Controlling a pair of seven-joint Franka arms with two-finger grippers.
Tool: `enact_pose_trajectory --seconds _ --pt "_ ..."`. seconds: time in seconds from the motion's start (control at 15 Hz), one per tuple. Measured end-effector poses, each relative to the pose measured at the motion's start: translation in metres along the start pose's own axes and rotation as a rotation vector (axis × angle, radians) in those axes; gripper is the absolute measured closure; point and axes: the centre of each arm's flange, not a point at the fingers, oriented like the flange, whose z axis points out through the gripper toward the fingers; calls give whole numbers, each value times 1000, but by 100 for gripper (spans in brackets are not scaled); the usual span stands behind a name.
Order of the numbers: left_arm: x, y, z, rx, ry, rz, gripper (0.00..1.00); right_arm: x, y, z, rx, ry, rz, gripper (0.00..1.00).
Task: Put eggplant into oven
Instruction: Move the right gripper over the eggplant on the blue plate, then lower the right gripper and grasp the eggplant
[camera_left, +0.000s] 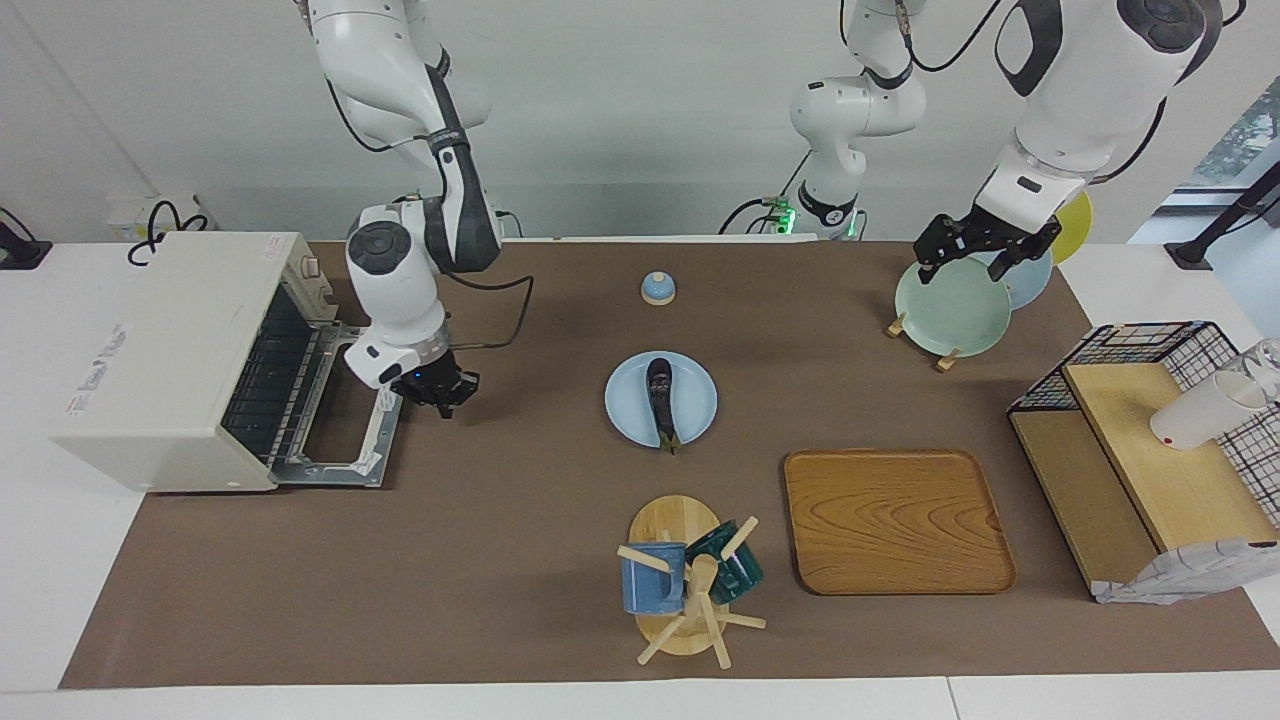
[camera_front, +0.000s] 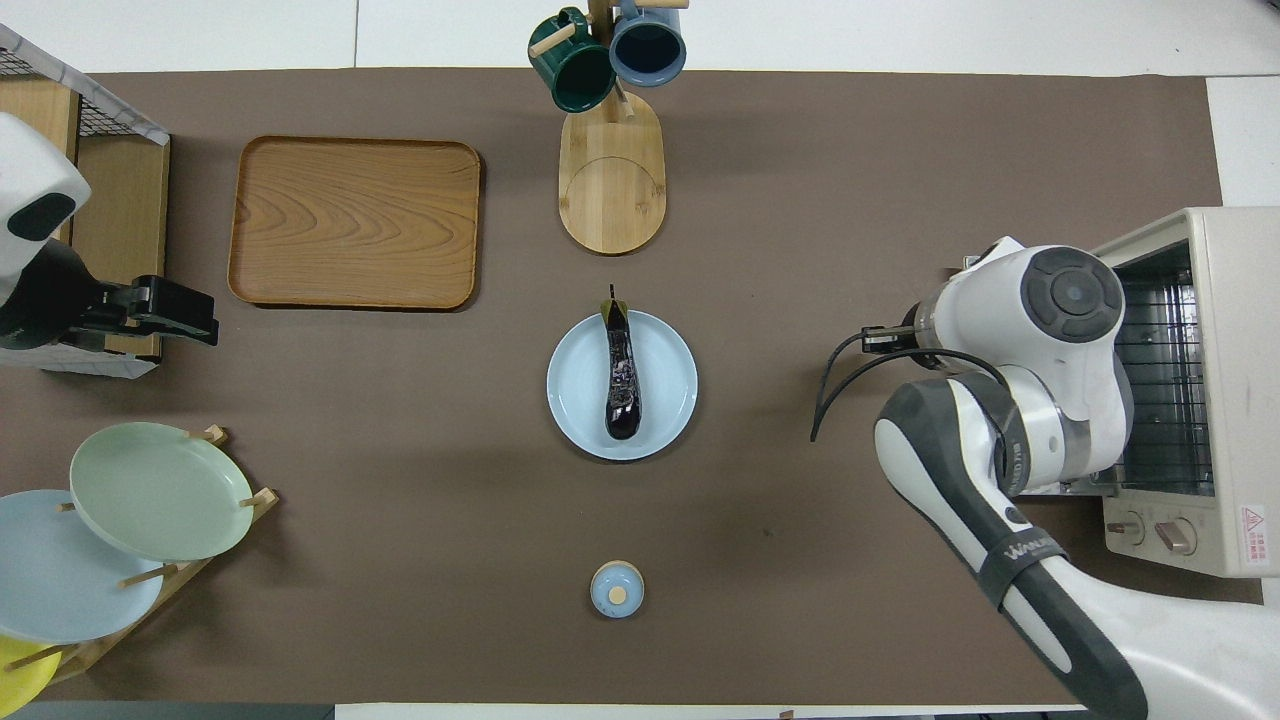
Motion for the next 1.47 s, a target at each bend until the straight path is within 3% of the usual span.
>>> enact_pose_trajectory --seconds 0.13,0.33,0.53,0.74,1.0,1.14,1.47 --pt "0 0 0 0 0 0 0 7 -36 -31 3 -13 -52 99" --pt "0 0 0 0 0 0 0 6 -100 -73 11 1 -94 78" --pt "0 0 0 0 0 0 0 -10 -173 -98 18 5 -117 69" --pt "0 0 0 0 0 0 0 -29 -245 -105 35 20 -113 70" --pt "0 0 0 0 0 0 0 -46 -341 -74 42 16 -106 78" --pt "0 0 0 0 0 0 0 -53 -382 -51 72 45 -107 81" --pt "0 0 0 0 0 0 0 -57 -397 -2 80 128 -136 85"
